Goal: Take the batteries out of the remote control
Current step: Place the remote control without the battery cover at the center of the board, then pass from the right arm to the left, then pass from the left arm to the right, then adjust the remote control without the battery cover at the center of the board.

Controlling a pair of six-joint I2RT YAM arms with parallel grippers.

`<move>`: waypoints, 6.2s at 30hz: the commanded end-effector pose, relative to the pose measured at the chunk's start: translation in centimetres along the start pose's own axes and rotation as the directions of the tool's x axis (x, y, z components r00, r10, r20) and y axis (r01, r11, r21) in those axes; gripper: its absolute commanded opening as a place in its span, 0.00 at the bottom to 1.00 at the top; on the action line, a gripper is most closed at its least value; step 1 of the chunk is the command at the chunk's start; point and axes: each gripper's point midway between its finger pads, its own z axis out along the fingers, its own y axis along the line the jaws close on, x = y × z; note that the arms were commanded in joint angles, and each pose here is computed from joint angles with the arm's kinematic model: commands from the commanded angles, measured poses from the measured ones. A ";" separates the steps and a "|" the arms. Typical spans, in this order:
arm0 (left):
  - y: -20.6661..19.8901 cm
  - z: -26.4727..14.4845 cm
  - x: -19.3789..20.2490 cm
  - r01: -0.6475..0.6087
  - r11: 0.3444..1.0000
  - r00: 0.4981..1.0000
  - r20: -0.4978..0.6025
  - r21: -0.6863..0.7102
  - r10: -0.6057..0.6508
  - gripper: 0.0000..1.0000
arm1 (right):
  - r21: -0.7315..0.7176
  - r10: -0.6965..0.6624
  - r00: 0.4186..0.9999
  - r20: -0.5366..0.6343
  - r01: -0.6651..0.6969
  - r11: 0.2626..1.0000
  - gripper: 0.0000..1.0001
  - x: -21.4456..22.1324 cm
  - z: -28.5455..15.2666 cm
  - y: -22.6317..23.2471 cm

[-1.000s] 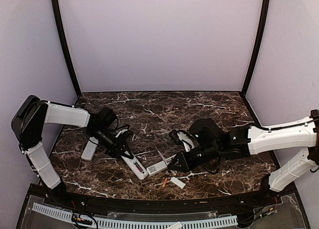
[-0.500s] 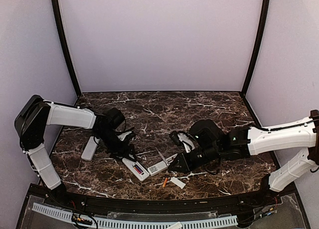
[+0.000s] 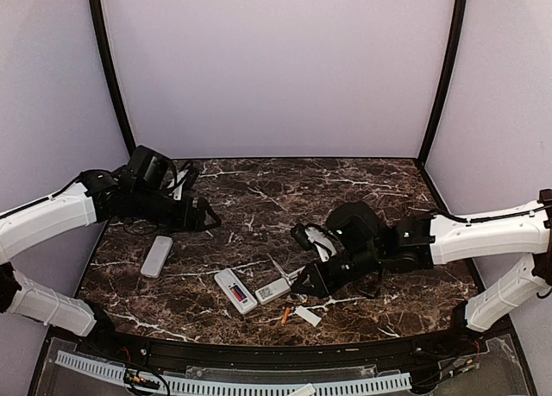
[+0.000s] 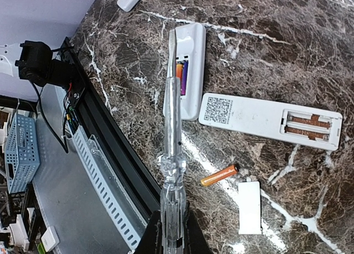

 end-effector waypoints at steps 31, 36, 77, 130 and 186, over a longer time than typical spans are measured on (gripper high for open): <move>-13.8 -1.4 6.6 0.273 0.753 0.954 -0.272 0.599 -0.128 0.46 | -0.044 -0.277 0.959 0.051 0.279 0.959 0.00 -4.1 -0.8 7.3; -14.4 -1.2 6.9 0.271 0.749 0.951 -0.286 0.604 -0.114 0.32 | -0.042 -0.279 0.959 0.048 0.281 0.959 0.00 -4.1 -0.6 7.3; -15.6 -9.6 0.6 0.144 0.558 0.935 0.072 0.817 -0.347 0.00 | -0.345 0.218 0.778 0.589 -0.002 0.939 0.67 -13.1 -8.9 10.5; -1.2 1.0 9.4 0.485 0.870 0.874 -0.086 0.085 -0.479 0.85 | -0.028 0.088 0.843 0.531 -0.087 0.996 0.00 -10.7 -7.4 5.1; 3.1 12.0 12.1 0.063 0.951 0.935 -0.315 -0.304 -0.162 0.62 | -0.001 0.106 0.863 0.493 -0.121 0.993 0.00 -9.8 -5.6 4.1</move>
